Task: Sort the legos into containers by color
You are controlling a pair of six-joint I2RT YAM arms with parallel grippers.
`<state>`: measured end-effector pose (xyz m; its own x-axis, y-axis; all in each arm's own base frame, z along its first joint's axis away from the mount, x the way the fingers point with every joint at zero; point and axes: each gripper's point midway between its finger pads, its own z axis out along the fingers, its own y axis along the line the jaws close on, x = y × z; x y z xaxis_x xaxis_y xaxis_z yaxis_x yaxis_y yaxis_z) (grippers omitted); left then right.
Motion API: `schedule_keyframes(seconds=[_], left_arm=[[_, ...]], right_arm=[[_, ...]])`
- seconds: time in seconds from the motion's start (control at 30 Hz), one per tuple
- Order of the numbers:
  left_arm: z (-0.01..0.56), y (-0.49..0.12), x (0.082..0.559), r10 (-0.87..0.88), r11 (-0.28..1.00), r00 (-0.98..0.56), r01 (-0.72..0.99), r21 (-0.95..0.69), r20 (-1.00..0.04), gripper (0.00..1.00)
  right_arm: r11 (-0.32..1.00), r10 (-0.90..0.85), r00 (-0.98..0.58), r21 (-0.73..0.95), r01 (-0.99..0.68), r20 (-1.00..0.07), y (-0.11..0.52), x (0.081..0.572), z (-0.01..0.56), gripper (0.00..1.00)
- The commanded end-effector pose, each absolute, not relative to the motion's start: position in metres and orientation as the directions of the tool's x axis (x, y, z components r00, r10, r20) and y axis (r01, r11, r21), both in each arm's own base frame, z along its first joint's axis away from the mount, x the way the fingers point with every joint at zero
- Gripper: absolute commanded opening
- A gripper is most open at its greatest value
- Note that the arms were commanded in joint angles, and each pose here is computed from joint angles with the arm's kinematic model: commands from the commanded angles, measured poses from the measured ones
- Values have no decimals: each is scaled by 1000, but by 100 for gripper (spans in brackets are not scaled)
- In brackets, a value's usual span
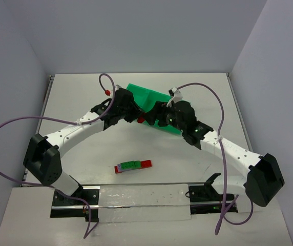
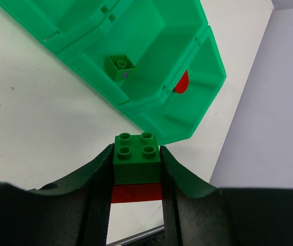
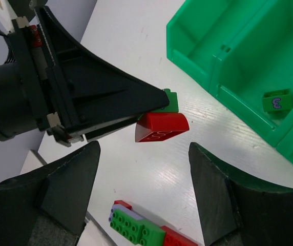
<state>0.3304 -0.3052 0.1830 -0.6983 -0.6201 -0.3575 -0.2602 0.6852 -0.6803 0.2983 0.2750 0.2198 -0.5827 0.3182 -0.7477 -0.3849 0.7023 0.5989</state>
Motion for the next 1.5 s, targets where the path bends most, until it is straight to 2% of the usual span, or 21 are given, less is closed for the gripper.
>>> schedule_keyframes(seconds=[0.0,0.37,0.77,0.87,0.93,1.13,1.27,1.33,1.4,1.47], left_arm=[[229,-310,332,-626,646,-680,-179,-742,-382,0],[231,-308,329,-627,643,-679,-173,-746,-383,0],[235,-306,327,-632,639,-671,-170,-750,-386,0],[235,-306,327,-630,637,-675,-169,-752,-383,0],[234,-306,326,-630,635,-678,-170,-753,-379,0],[233,-308,325,-628,631,-684,-170,-757,-371,0],[234,-308,324,-629,630,-683,-167,-758,-372,0],[234,-308,324,-629,630,-682,-166,-759,-373,0],[235,-308,324,-628,628,-683,-164,-761,-372,0],[235,-309,324,-628,627,-685,-162,-762,-371,0]], right_arm=[[648,333,-542,605,-463,-771,294,310,251,73],[650,292,-580,602,-463,-761,306,315,231,60],[662,294,-575,597,-454,-764,307,322,226,60],[657,304,-564,597,-460,-768,307,323,229,55],[651,307,-552,594,-472,-775,308,324,233,51],[594,351,-518,613,-521,-780,314,325,248,50],[563,398,-498,634,-530,-770,312,325,254,44],[547,408,-500,643,-536,-764,312,323,254,47],[531,414,-508,654,-539,-755,314,323,255,57],[524,419,-512,661,-538,-749,316,324,256,57]])
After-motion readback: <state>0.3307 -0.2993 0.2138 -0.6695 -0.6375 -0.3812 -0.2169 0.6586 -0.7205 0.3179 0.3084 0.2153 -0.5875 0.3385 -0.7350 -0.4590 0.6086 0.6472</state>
